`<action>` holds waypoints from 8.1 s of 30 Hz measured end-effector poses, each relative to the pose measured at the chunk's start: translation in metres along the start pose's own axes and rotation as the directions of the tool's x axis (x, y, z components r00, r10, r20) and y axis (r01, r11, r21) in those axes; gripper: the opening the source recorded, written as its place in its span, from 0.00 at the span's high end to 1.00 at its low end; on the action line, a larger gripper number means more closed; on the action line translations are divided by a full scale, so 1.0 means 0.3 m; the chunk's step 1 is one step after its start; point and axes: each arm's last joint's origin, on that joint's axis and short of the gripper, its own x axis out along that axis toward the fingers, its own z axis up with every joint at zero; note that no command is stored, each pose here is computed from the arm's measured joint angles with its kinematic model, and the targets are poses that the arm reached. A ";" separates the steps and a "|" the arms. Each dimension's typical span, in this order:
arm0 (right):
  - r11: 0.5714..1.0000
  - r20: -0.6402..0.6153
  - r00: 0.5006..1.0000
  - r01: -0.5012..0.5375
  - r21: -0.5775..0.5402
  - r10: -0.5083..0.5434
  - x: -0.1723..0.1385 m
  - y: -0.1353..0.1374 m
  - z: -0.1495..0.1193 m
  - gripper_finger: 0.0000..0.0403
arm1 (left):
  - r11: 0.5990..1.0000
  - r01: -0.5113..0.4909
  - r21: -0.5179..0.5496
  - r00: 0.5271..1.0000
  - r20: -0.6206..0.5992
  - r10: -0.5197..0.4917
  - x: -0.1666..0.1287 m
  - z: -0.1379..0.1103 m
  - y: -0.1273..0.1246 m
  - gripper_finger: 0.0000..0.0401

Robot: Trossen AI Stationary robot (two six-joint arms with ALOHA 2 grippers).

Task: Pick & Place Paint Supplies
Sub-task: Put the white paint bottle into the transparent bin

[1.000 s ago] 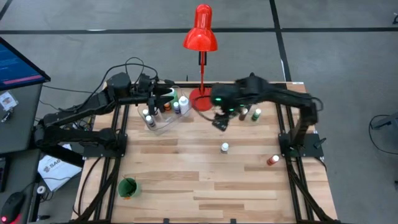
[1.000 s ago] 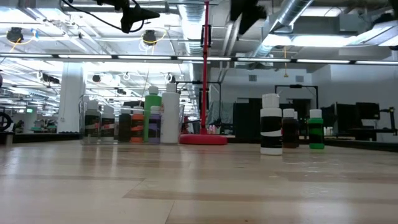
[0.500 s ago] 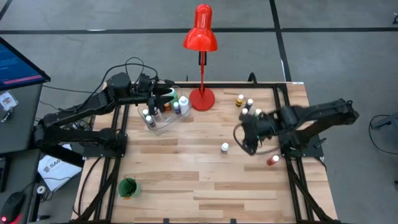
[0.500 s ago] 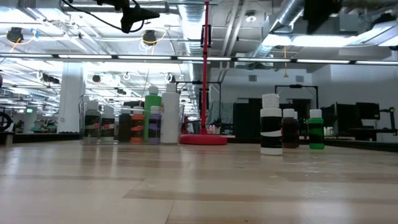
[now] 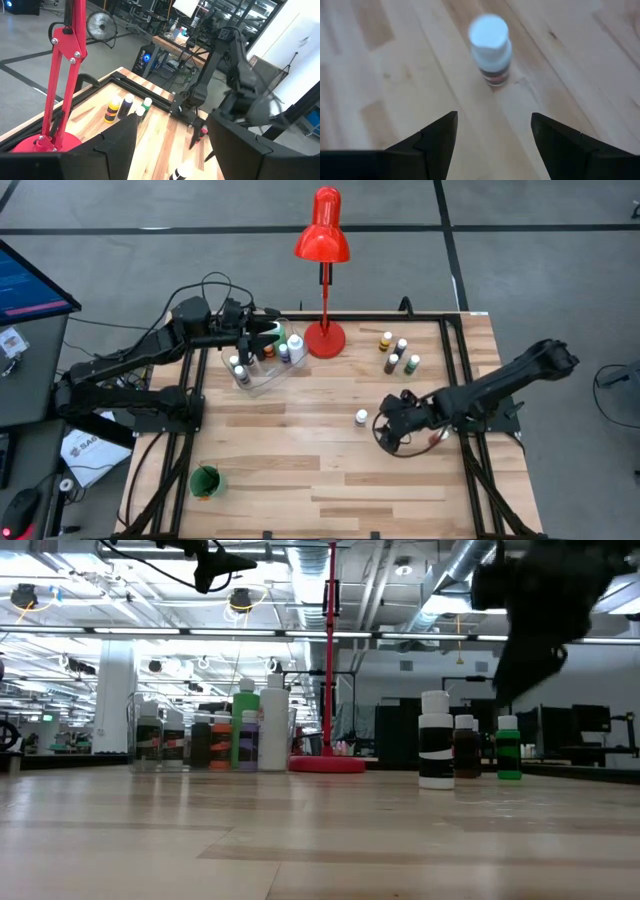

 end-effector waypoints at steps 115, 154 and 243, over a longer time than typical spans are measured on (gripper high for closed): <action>0.849 -0.038 0.986 -0.157 -0.504 0.160 0.592 0.115 0.494 0.30 | 0.961 0.276 0.023 0.961 -0.014 -0.276 -0.069 -0.006 -0.130 0.42; 0.889 0.124 0.976 -0.106 -0.445 0.179 -0.037 -0.019 0.646 0.30 | 0.973 0.178 0.150 0.973 -0.173 -0.151 0.019 -0.078 -0.102 0.42; 0.945 0.099 0.985 0.167 -0.280 -0.144 -0.413 -0.103 0.444 0.30 | 0.856 0.228 0.465 0.783 -0.610 0.122 0.450 -0.615 -0.095 0.49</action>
